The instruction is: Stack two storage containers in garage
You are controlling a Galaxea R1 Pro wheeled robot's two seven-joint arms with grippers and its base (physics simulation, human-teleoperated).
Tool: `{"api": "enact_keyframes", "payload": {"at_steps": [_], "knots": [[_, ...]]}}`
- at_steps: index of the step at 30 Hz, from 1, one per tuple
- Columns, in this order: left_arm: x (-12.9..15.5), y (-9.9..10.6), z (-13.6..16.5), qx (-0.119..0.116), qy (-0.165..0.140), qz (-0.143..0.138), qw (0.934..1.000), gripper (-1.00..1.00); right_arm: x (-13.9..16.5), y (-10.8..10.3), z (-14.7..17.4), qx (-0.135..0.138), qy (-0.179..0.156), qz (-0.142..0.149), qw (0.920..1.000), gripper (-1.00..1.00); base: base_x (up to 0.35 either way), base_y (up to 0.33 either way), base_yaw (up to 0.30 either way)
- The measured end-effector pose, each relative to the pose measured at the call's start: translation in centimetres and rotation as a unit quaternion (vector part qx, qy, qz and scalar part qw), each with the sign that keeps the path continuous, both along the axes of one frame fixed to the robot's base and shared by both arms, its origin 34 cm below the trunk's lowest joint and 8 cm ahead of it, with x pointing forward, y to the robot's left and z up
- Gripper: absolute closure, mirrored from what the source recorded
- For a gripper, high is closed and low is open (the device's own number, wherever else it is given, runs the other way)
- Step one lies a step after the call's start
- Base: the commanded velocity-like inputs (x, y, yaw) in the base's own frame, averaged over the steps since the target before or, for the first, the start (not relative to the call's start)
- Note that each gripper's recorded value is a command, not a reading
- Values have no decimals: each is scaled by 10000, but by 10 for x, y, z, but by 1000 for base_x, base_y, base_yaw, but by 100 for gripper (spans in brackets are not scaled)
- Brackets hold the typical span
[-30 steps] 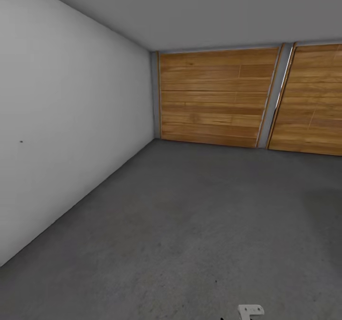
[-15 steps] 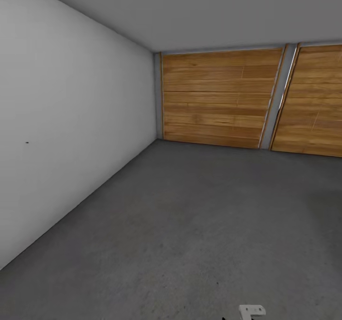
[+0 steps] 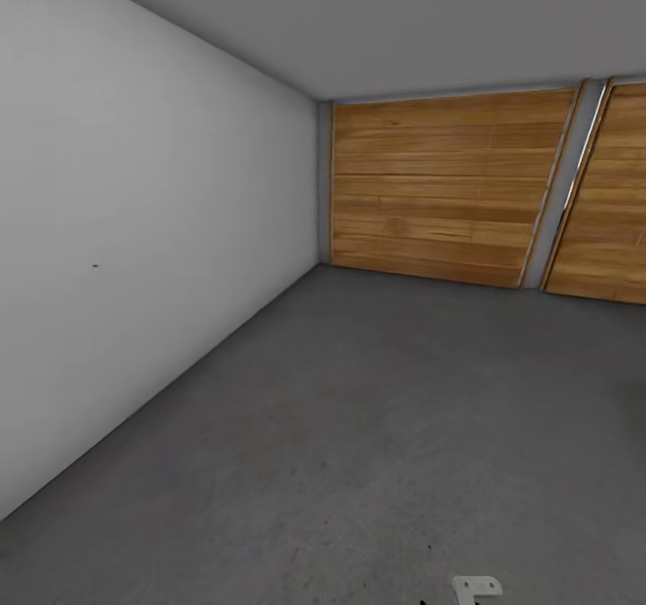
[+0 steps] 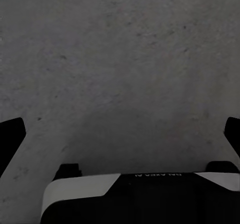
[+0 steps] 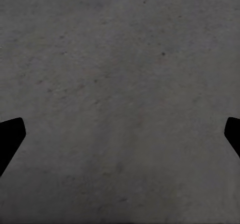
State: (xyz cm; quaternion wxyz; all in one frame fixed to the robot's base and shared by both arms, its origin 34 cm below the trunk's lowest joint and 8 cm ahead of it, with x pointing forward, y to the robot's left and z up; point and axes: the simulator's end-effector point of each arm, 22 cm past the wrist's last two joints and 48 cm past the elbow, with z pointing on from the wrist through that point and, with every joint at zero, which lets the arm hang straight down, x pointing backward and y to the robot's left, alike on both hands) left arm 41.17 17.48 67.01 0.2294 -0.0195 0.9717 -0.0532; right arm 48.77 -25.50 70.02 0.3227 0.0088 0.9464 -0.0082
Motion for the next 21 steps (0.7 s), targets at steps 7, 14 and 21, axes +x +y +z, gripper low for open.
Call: {"api": "enact_keyframes", "payload": {"at_steps": [7, 14, 21], "knots": [[-2, 0, 8, 0, 1, 1, 10000, -100, -2, -1, 8, -17, 1, -9, 10000, -100, 0, 0, 272], [-4, 0, 15, 0, 2, 1, 10000, -100, -4, -2, 15, -31, 3, -22, 10000, -100, 0, 0, 299], [-6, 0, 22, 0, 3, 1, 10000, -100, -6, -2, 22, -37, 4, -28, 10000, -100, 0, 0, 300]]}}
